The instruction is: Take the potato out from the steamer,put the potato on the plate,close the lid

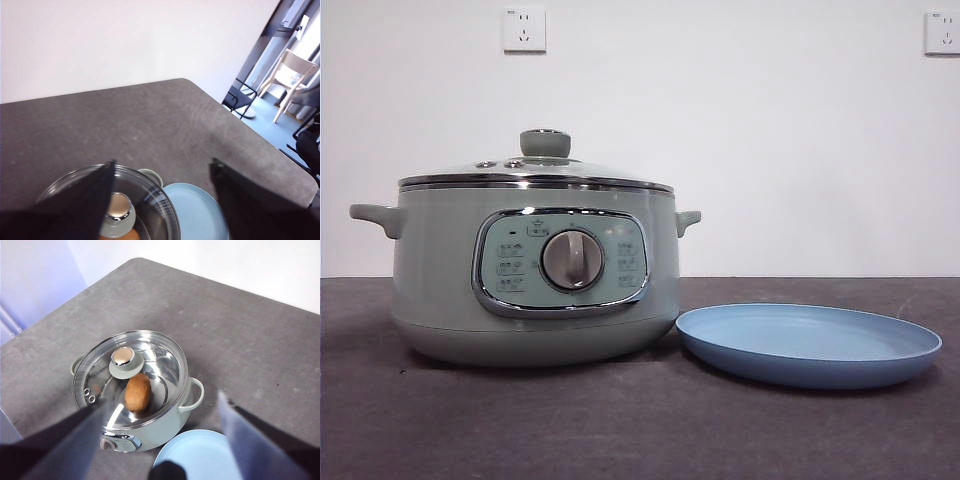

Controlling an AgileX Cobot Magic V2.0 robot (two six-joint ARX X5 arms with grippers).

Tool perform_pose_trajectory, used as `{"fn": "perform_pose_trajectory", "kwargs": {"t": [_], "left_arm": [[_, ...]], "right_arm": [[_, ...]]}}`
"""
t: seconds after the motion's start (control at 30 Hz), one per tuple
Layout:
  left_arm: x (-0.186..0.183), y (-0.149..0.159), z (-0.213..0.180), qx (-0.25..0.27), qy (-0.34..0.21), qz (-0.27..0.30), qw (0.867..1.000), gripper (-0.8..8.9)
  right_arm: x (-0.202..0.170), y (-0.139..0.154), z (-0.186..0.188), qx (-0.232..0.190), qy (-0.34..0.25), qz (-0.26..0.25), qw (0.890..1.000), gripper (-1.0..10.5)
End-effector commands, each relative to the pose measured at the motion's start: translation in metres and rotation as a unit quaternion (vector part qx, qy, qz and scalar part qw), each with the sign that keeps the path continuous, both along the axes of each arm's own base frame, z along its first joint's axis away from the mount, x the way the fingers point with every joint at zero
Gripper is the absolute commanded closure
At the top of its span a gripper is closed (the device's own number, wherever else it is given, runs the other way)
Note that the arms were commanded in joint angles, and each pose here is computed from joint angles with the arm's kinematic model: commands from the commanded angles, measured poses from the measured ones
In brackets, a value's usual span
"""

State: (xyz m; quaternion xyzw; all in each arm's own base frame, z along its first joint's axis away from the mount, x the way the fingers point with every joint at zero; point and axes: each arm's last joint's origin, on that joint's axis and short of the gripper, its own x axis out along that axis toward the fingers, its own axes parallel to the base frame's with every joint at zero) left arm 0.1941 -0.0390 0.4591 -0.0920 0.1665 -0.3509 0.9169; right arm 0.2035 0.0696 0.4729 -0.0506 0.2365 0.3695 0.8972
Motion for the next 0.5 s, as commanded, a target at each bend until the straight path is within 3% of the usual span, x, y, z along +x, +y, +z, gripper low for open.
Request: {"fn": "perform_pose_trajectory", "kwargs": {"t": [0.03, 0.5], "left_arm": [[0.004, -0.006, 0.0, 0.013, -0.008, 0.009, 1.0, 3.38], [0.055, -0.058, -0.041, 0.078, 0.066, 0.02, 0.995, 3.38]], "right_arm": [[-0.002, 0.0, 0.002, 0.001, -0.004, 0.001, 1.0, 2.9], [-0.002, 0.0, 0.002, 0.009, 0.005, -0.008, 1.0, 2.9]]}}
